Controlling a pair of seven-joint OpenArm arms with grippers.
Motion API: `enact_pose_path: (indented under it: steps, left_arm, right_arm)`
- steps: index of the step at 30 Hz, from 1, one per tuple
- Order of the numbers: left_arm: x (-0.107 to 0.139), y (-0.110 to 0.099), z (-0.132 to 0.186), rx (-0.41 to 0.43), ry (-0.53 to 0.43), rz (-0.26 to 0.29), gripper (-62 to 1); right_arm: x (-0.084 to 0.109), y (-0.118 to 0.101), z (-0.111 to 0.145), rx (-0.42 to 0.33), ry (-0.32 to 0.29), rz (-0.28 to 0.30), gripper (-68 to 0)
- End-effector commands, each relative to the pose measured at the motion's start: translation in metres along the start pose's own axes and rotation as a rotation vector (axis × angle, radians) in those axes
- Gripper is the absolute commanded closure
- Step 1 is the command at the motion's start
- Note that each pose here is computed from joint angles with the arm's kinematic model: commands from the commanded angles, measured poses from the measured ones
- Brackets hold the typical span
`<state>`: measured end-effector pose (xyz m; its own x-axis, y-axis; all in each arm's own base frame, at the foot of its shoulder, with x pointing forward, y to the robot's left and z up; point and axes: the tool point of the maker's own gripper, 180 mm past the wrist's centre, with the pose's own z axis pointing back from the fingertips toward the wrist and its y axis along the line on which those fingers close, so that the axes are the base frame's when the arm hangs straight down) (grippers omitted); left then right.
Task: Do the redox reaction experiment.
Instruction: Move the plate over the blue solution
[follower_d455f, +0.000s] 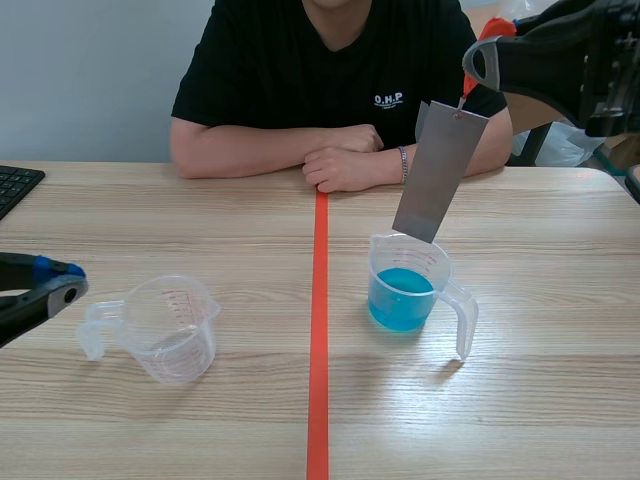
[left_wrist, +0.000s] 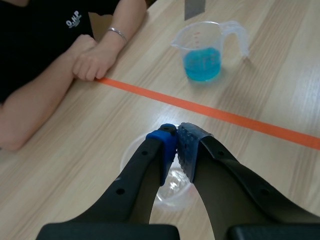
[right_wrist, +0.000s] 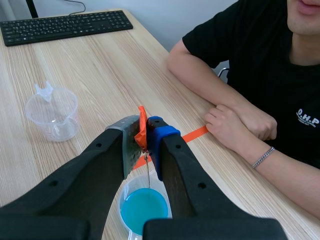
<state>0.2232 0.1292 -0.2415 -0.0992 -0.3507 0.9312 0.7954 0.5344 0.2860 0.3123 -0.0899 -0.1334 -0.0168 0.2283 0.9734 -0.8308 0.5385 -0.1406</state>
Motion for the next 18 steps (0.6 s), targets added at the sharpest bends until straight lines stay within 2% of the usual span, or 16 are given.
enact_pose_path:
  steps: [1,8,11,15,18]
  left_arm:
    - [0.010,0.007,-0.011,0.043,-0.050,-0.011,-4.9]
    - [0.018,-0.016,-0.059,-0.016,-0.092,-0.118,-4.9]
    - [0.021,-0.019,-0.078,-0.020,-0.109,-0.161,-4.9]
    - [0.026,-0.018,-0.096,-0.006,-0.142,-0.186,-4.9]
    - [0.023,-0.022,-0.110,-0.034,-0.144,-0.189,-4.9]
  right_arm:
    - [0.010,0.000,-0.001,0.001,-0.026,0.010,-1.3]
    - [0.010,0.000,-0.001,-0.002,-0.026,0.010,-1.3]
    - [0.009,0.000,-0.001,-0.002,-0.023,0.010,-1.3]
    - [0.009,0.000,-0.001,-0.002,-0.022,0.010,-1.3]
    - [0.009,0.000,-0.001,-0.002,-0.022,0.010,-1.3]
